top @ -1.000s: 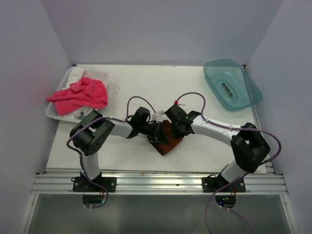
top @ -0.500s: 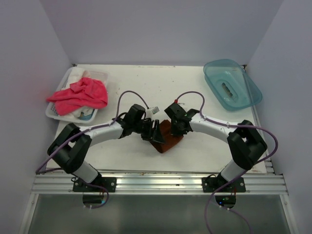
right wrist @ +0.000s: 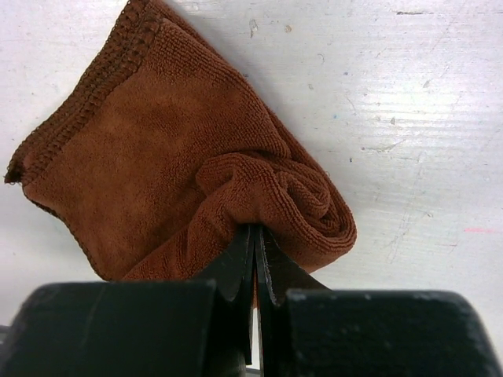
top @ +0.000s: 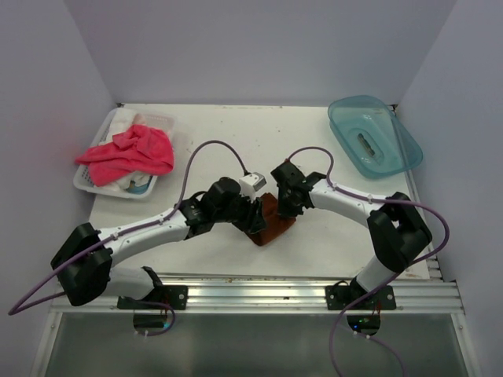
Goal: Roll the towels
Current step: Roll the towel
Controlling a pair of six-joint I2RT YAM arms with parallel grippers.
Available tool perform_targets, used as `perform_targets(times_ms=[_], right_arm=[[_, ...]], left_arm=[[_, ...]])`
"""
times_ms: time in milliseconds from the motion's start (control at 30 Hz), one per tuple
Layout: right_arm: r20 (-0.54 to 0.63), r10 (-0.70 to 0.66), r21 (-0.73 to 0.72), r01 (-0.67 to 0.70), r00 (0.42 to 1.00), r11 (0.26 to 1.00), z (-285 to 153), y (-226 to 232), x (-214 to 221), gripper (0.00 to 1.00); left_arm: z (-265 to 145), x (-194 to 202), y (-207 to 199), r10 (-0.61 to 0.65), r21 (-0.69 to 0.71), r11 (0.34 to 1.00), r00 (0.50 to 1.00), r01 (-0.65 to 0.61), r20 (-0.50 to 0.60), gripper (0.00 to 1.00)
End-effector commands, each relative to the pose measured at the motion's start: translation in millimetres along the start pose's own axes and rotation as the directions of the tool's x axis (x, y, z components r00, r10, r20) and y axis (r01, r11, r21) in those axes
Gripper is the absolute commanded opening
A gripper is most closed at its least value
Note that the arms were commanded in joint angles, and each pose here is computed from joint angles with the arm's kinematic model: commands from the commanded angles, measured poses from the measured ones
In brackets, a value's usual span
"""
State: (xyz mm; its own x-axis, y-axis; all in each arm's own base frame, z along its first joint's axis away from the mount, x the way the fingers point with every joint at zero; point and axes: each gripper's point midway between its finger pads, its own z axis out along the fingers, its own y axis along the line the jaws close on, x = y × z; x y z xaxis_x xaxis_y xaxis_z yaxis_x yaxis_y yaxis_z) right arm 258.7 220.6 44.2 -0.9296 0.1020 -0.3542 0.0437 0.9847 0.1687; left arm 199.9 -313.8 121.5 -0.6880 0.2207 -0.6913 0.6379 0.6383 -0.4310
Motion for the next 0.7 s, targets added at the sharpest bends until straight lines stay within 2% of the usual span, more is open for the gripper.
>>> perform_targets(times_ms=[0, 267, 300, 433, 667], right_arm=[[-0.015, 0.0, 0.039, 0.0, 1.0, 0.999, 15, -14, 2, 0.0], [-0.021, 0.013, 0.037, -0.012, 1.0, 0.999, 15, -17, 0, 0.0], [-0.021, 0.017, 0.037, -0.017, 1.0, 0.999, 15, -18, -1, 0.0], [-0.019, 0.022, 0.033, -0.022, 1.0, 0.999, 14, -18, -3, 0.0], [-0.02, 0.027, 0.032, -0.026, 0.999, 0.999, 13, -18, -4, 0.0]], left_arm=[[5, -25, -7, 0.085, 0.027, 0.996, 0.99, -0.089, 0.108, 0.47], [26, -19, -16, 0.216, 0.068, 0.973, 0.975, -0.219, 0.044, 0.51], [27, -9, -14, 0.221, 0.058, 0.974, 0.975, -0.221, 0.0, 0.51], [38, 3, -7, 0.267, 0.023, 0.964, 0.962, -0.266, -0.061, 0.52], [46, 9, 4, 0.293, -0.028, 0.954, 0.95, -0.297, -0.105, 0.52]])
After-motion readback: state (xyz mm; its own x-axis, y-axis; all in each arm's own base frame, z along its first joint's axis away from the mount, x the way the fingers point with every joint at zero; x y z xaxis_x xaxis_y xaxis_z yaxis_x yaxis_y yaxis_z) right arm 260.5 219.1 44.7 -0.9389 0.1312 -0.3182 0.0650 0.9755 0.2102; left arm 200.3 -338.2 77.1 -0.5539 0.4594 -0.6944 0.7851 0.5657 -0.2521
